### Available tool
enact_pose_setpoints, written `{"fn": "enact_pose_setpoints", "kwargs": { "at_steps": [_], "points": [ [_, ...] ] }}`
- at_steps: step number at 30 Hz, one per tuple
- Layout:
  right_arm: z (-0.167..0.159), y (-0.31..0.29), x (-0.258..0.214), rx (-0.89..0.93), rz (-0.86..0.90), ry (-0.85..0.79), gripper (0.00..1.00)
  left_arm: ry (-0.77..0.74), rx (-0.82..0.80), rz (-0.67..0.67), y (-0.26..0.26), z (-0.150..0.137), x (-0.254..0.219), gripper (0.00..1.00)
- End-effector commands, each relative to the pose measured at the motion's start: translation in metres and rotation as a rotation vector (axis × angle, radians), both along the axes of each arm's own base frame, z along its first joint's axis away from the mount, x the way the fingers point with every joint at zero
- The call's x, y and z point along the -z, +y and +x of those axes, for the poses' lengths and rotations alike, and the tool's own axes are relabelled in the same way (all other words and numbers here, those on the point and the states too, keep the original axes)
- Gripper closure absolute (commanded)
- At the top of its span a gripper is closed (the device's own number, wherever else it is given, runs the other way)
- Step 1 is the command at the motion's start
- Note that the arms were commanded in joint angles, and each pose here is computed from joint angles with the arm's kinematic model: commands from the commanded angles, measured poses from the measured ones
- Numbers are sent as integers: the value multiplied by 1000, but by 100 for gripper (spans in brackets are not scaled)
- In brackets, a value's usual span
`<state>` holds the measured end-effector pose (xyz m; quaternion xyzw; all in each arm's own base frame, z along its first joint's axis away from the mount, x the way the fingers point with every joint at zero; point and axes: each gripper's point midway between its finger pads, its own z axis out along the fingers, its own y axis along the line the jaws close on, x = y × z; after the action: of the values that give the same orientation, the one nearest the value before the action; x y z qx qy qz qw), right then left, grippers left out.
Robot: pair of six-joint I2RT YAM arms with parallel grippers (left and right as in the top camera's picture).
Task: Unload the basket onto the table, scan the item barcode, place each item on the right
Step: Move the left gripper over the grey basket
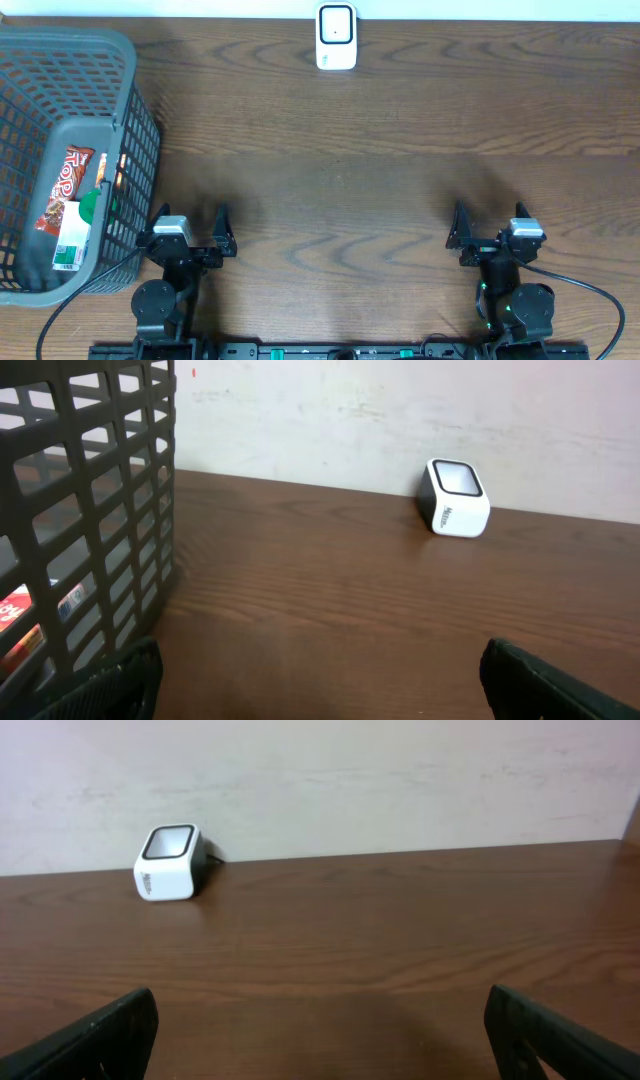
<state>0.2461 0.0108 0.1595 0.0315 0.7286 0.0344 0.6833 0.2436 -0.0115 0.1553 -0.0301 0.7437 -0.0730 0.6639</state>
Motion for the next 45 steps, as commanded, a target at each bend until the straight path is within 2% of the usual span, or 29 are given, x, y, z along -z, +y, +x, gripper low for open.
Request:
{"fn": "enact_pose_setpoints", "kwargs": {
  "at_steps": [1, 14, 21, 26, 31, 36, 40, 45],
  "points": [
    [0, 2, 1, -7, -6, 2, 1, 35, 12, -3, -2, 0, 16, 1],
    [0, 2, 1, -7, -6, 2, 1, 35, 19, -6, -3, 0, 16, 1],
    [0, 2, 1, -7, -6, 2, 1, 34, 240, 66, -39, -8, 10, 1],
    [0, 2, 1, -7, -6, 2, 1, 92, 321, 112, -50, -15, -2, 1],
    [0, 2, 1, -7, -6, 2, 1, 114, 395, 128, -61, -17, -48, 1],
    [0, 2, 1, -7, -6, 2, 1, 111, 411, 122, -64, -14, -128, 1],
    [0, 2, 1, -7, -6, 2, 1, 101, 466, 97, -73, -27, -191, 1],
    [0, 2, 1, -7, -6, 2, 1, 67, 562, 64, -88, -43, -217, 0]
  ]
}}
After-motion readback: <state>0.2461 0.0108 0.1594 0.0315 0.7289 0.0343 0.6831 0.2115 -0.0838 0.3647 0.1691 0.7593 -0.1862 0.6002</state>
